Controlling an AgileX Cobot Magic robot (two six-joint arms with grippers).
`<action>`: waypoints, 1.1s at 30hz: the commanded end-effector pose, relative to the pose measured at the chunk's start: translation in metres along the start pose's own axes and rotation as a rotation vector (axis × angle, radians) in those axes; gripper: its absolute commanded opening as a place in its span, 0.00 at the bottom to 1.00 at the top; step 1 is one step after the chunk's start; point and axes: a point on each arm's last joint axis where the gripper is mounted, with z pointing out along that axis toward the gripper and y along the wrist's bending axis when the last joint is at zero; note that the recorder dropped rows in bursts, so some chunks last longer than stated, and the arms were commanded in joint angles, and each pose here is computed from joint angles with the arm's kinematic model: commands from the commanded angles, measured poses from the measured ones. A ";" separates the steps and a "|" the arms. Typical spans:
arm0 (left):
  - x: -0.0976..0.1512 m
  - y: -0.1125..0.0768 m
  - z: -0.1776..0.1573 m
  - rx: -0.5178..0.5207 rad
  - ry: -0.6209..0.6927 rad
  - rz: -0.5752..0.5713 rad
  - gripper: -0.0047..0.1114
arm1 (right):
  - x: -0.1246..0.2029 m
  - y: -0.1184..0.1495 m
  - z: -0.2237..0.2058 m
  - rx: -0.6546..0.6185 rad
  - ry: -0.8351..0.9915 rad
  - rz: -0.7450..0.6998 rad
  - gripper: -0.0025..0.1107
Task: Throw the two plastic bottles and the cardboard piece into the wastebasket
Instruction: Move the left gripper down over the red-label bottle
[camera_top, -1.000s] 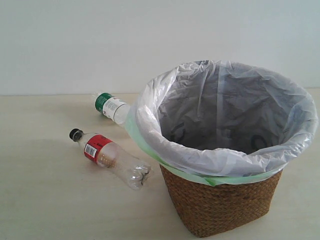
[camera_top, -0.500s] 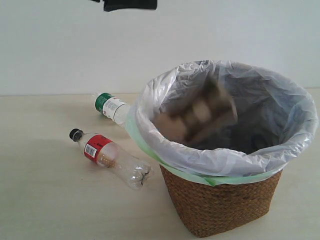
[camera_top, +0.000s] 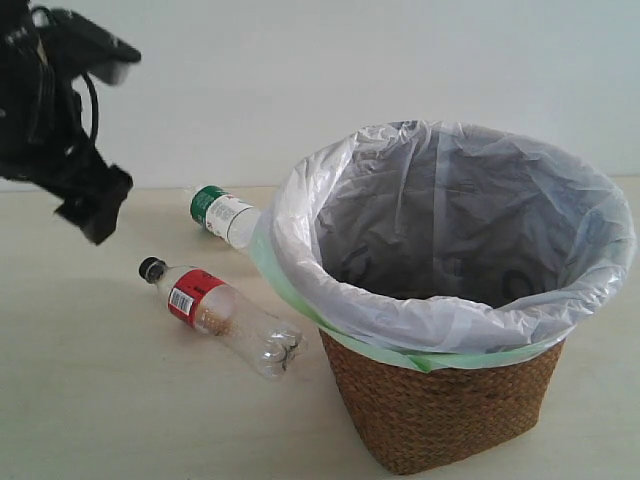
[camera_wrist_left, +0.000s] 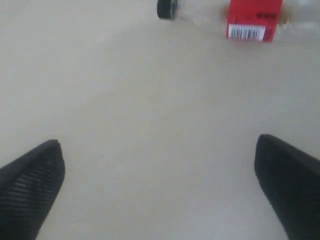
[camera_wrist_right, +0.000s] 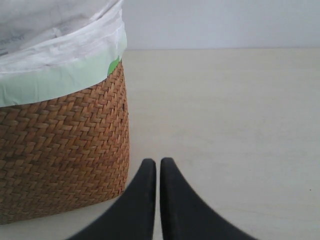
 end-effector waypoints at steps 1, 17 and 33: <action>0.007 -0.016 0.040 0.045 0.134 0.206 0.87 | -0.001 -0.001 0.000 0.009 -0.013 -0.009 0.02; 0.000 -0.047 0.098 0.237 0.181 0.517 0.87 | -0.001 -0.001 0.000 0.009 -0.013 -0.009 0.02; -0.011 -0.050 0.099 0.251 -0.023 1.180 0.87 | -0.001 -0.001 0.000 0.009 -0.013 -0.009 0.02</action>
